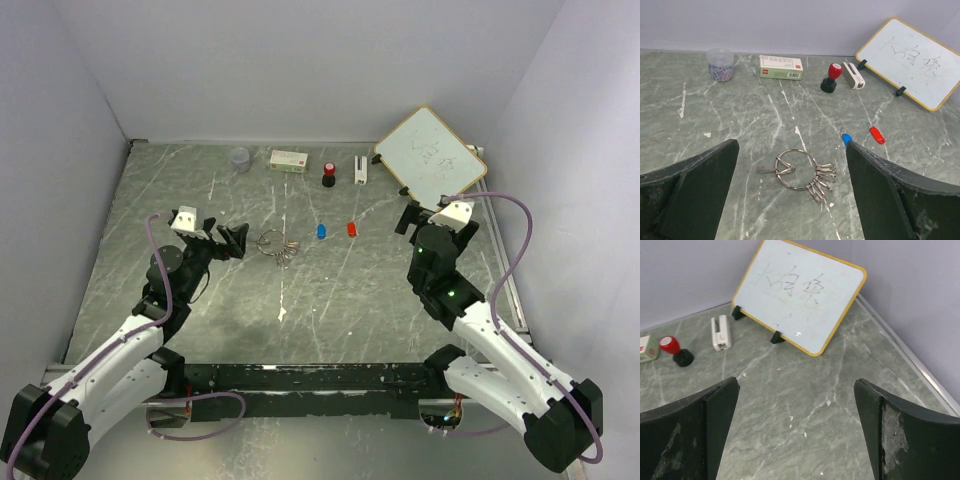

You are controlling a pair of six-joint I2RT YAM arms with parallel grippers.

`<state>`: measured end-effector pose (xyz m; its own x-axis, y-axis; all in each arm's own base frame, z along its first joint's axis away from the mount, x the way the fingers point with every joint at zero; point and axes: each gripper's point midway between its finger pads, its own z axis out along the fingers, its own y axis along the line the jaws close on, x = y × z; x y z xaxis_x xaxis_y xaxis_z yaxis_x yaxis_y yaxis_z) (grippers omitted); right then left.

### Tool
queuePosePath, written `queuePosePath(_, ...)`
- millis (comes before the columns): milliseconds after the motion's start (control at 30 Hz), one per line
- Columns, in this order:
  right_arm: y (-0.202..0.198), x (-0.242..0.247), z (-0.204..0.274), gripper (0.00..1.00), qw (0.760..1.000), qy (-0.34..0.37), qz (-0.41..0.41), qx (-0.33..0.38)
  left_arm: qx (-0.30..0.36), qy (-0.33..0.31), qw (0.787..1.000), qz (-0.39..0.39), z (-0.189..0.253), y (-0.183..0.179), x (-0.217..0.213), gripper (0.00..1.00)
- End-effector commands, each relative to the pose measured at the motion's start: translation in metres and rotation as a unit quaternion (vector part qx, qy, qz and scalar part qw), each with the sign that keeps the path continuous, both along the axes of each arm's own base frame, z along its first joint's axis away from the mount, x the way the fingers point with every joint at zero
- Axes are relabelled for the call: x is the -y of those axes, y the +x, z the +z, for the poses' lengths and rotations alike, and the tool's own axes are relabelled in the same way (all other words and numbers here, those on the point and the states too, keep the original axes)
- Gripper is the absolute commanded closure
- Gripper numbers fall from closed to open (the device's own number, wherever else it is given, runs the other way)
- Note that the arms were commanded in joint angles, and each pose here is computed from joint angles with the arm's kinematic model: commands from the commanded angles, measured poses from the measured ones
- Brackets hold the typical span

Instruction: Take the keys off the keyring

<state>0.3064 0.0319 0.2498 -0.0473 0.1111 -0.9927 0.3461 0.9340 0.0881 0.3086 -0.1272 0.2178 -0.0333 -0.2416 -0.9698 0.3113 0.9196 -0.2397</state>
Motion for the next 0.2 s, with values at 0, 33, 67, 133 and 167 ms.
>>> queuePosePath(0, -0.0046, 0.0177, -0.0020, 0.00, 0.998, -0.003, -0.061, -0.008, -0.002, 0.009, 1.000, 0.012, -0.0030, 0.0008, -0.0053, 0.00)
queuePosePath(33, -0.0047, 0.0195, -0.0036, 0.00, 0.998, -0.005, -0.069, -0.011, -0.004, 0.010, 1.000, 0.013, -0.0044, 0.0010, -0.0058, 0.00)
queuePosePath(67, -0.0047, 0.0212, -0.0051, 0.00, 0.997, -0.008, -0.077, -0.016, -0.004, 0.012, 1.000, 0.014, -0.0049, 0.0014, -0.0059, 0.00)
queuePosePath(133, -0.0033, 0.0221, -0.0072, 0.00, 0.996, -0.012, -0.087, -0.023, -0.009, 0.015, 1.000, 0.016, -0.0083, 0.0017, -0.0065, 0.00)
queuePosePath(167, -0.0028, 0.0220, -0.0081, 0.00, 0.996, -0.012, -0.089, -0.026, -0.012, 0.017, 1.000, 0.018, -0.0108, 0.0021, -0.0071, 0.00)
